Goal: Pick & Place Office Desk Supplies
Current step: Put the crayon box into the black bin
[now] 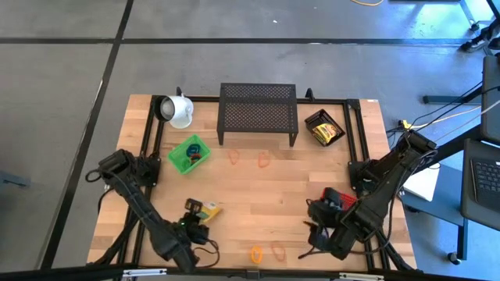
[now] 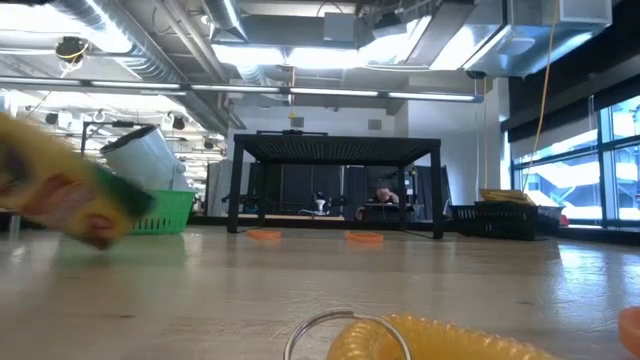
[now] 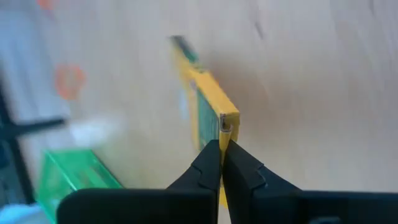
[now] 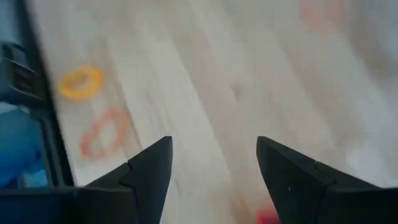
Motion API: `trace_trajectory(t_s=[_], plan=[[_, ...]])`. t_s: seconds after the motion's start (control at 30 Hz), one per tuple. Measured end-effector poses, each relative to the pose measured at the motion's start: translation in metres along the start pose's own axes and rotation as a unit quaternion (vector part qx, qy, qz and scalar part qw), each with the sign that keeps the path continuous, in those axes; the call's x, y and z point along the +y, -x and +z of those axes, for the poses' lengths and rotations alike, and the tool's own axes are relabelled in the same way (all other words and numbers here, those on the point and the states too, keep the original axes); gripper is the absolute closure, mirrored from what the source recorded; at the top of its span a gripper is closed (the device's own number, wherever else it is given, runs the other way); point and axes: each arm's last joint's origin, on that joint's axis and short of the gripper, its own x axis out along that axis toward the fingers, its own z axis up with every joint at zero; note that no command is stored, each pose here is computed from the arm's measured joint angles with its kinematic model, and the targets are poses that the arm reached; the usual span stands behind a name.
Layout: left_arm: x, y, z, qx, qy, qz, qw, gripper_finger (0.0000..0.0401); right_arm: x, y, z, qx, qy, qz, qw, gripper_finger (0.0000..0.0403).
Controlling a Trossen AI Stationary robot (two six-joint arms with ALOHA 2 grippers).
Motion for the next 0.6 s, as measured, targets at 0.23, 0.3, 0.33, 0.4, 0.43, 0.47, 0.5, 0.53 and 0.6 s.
trace_trajectory(t_s=[0.23,0.3,0.33,0.4,0.43,0.47,0.5,0.53,0.6], plan=[[0.029,0.002,0.039,-0.088,0.051,0.045,0.994,0.0398,0.022,-0.009,0.012,-0.148,0.15,0.057,0.976,0.0167],[0.037,0.0,0.05,-0.111,0.066,0.048,0.99,0.0398,0.024,-0.012,0.017,-0.167,0.166,0.066,0.97,0.0167],[0.041,-0.002,0.056,-0.122,0.069,0.045,0.989,0.0398,0.025,-0.013,0.019,-0.174,0.171,0.067,0.967,0.0167],[0.047,-0.005,0.067,-0.145,0.071,0.038,0.986,0.0398,0.025,-0.015,0.024,-0.183,0.178,0.067,0.964,0.0167],[0.05,-0.007,0.072,-0.159,0.071,0.035,0.984,0.0398,0.025,-0.016,0.026,-0.186,0.181,0.066,0.963,0.0167],[0.053,-0.008,0.078,-0.173,0.071,0.031,0.982,0.0398,0.024,-0.017,0.028,-0.188,0.183,0.063,0.963,0.0167],[0.056,-0.009,0.083,-0.187,0.071,0.029,0.979,0.0398,0.023,-0.018,0.03,-0.189,0.187,0.059,0.962,0.0167],[0.059,-0.01,0.088,-0.2,0.07,0.026,0.977,0.0398,0.022,-0.019,0.032,-0.19,0.188,0.057,0.962,0.0167],[0.066,-0.011,0.099,-0.229,0.074,0.019,0.97,0.0398,0.02,-0.022,0.036,-0.19,0.194,0.052,0.961,0.0167]])
